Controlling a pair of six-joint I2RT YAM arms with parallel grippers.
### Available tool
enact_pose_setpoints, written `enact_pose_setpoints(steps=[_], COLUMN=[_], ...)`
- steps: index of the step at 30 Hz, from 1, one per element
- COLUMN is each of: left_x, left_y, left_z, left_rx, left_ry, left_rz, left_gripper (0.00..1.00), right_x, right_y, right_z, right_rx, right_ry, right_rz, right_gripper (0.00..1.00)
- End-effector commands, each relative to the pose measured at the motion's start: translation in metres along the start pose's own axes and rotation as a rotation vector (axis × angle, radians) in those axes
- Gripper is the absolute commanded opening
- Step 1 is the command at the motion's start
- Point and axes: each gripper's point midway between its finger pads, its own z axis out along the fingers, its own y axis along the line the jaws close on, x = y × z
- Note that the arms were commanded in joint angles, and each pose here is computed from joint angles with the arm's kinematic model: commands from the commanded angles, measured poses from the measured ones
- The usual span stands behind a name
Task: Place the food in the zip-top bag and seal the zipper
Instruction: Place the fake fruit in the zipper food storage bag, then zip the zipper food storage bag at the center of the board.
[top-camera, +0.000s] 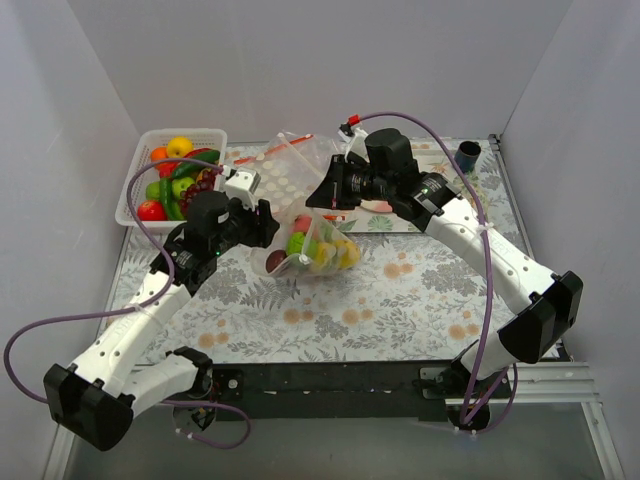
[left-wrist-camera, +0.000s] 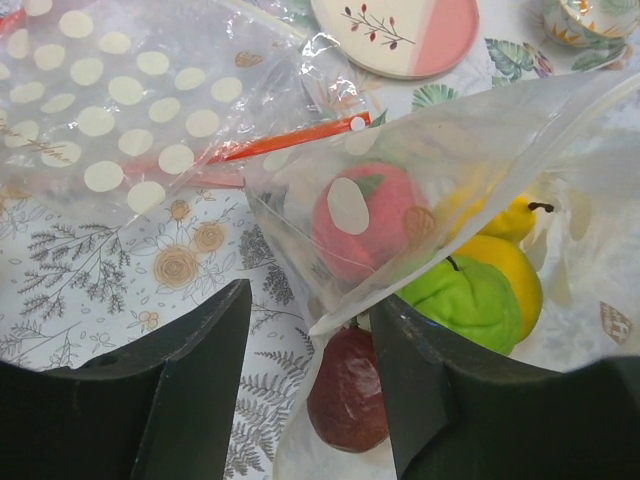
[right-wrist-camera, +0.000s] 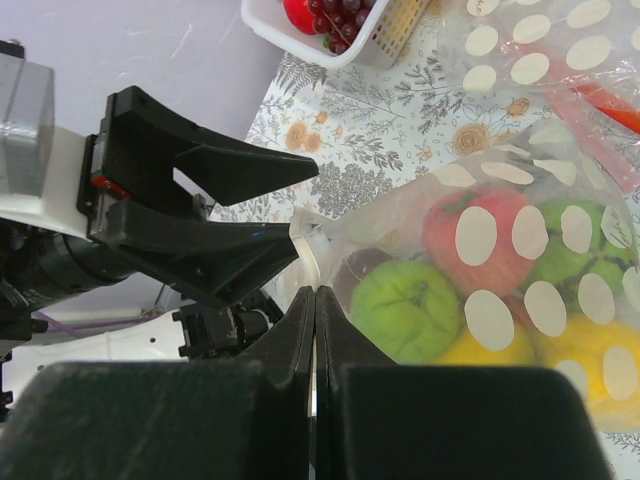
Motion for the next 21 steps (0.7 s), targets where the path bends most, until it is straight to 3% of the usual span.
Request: enact_pose_setpoints(steps=[1,4,8,9,10,21], left_x=[0.003,0.008,0.008,0.01,0.003,0.001], left_y=[-0.007,-0.01,-0.013,-0.012,-0.012,-0.012], left_z=[0.005,0.006,0.005,0.007,0.006,-0.005], left_rx=[0.042,0.054,0.057,0.043,0.03,-0.128], left_ry=[0.002,0.016,0.025,0.038,0.033,0.181], left_rz=[-0.006,-0.023,-0.087,-0.112,-0.136,-0.514], left_gripper=[0.49,0.47,0.26,0.07,0.0,0.0], right_x=[-0.015,-0.016,-0.012,-0.006,-0.003,0.051], right_y=[0.034,0.035,0.033,0.026,0.024,-0.055], right_z=[-0.022,-0.025,-0.028,-0.025,-0.024,-0.013], right_rx=[-0.101,-0.099,-0.098,-0.087,-0.088,0.101], right_ry=[-0.056,-0.066,-0.067,-0.056,-0.057,-0.011], right_rz=[-0.052,-0.056,-0.06,-0.054,-0.056,-0.119], right_gripper=[0.01,0.01,0.01,0.01,0.01,0.01])
